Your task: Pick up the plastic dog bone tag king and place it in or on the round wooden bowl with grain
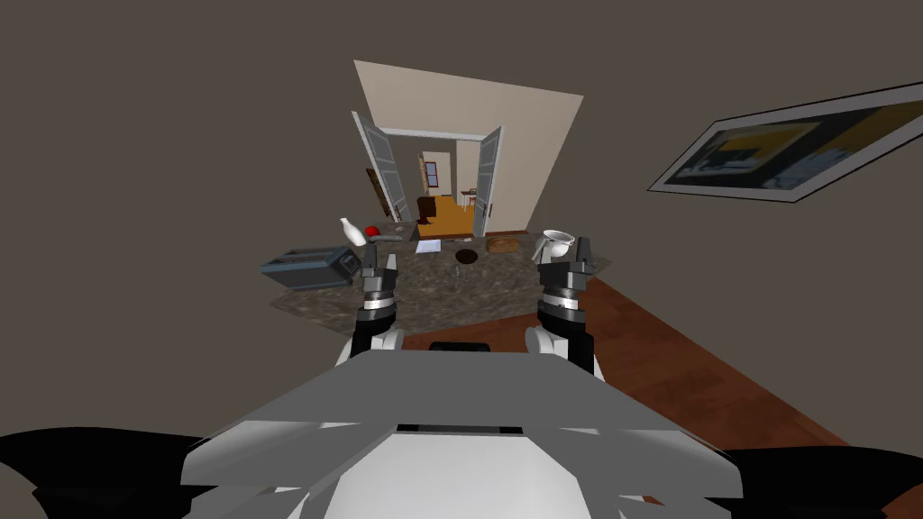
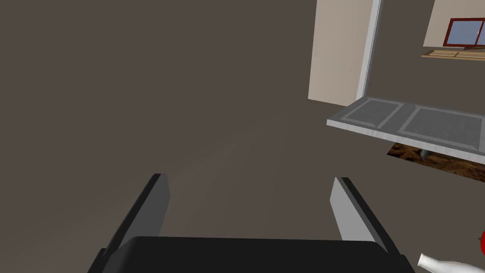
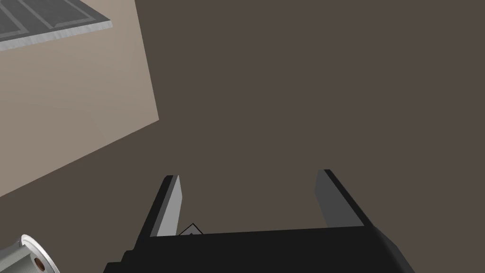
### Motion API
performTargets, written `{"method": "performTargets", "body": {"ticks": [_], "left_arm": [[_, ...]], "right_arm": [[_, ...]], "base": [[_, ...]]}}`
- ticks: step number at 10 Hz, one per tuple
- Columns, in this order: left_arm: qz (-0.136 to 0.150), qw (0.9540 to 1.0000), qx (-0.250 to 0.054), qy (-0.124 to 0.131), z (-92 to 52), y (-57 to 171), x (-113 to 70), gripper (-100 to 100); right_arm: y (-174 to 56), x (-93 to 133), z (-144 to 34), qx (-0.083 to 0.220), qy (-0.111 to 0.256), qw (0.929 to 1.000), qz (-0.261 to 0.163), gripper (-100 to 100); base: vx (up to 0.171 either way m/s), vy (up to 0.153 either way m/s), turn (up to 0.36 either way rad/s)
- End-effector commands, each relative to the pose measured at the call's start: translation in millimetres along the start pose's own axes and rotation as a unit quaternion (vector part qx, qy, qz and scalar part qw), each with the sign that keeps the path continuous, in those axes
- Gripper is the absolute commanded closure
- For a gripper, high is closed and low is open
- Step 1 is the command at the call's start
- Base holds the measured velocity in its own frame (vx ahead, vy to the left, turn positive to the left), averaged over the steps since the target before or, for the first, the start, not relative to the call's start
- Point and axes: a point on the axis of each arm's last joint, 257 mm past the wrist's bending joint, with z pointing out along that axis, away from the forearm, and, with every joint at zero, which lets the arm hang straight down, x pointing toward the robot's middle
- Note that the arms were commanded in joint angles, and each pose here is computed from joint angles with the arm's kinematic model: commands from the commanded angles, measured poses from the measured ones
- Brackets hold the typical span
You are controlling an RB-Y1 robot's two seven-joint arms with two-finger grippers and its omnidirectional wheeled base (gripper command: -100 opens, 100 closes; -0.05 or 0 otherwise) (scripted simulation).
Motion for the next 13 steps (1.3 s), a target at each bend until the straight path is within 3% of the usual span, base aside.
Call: {"method": "performTargets", "body": {"ticks": [1, 4, 7, 10, 13], "left_arm": [[0.010, 0.9997, -0.009, 0.019, -2.5, 6, 3.7, -100], [0.038, 0.9966, -0.040, 0.060, -11.4, 27, 10.0, -100], [0.072, 0.9891, -0.085, 0.097, -25.0, 57, 12.0, -100], [0.109, 0.9764, -0.134, 0.130, -42.6, 90, 9.1, -100], [0.147, 0.9591, -0.182, 0.159, -62.7, 122, 1.4, -100]], "right_arm": [[0, 0, 0.0, 0.000, 0.000, 1.0000, 0.000, 0], [0, 0, 0.0, 0.000, 0.000, 1.0000, 0.000, 0], [0, 0, 0.0, 0.000, 0.000, 1.0000, 0.000, 0], [0, 0, 0.0, 0.000, 0.000, 1.0000, 0.000, 0], [0, 0, 0.0, 0.000, 0.000, 1.0000, 0.000, 0]], "base": [[0.009, -0.020, -0.012], [0.036, -0.079, -0.018], [0.056, -0.106, -0.027], [0.061, -0.136, -0.030], [0.072, -0.130, -0.030]]}}
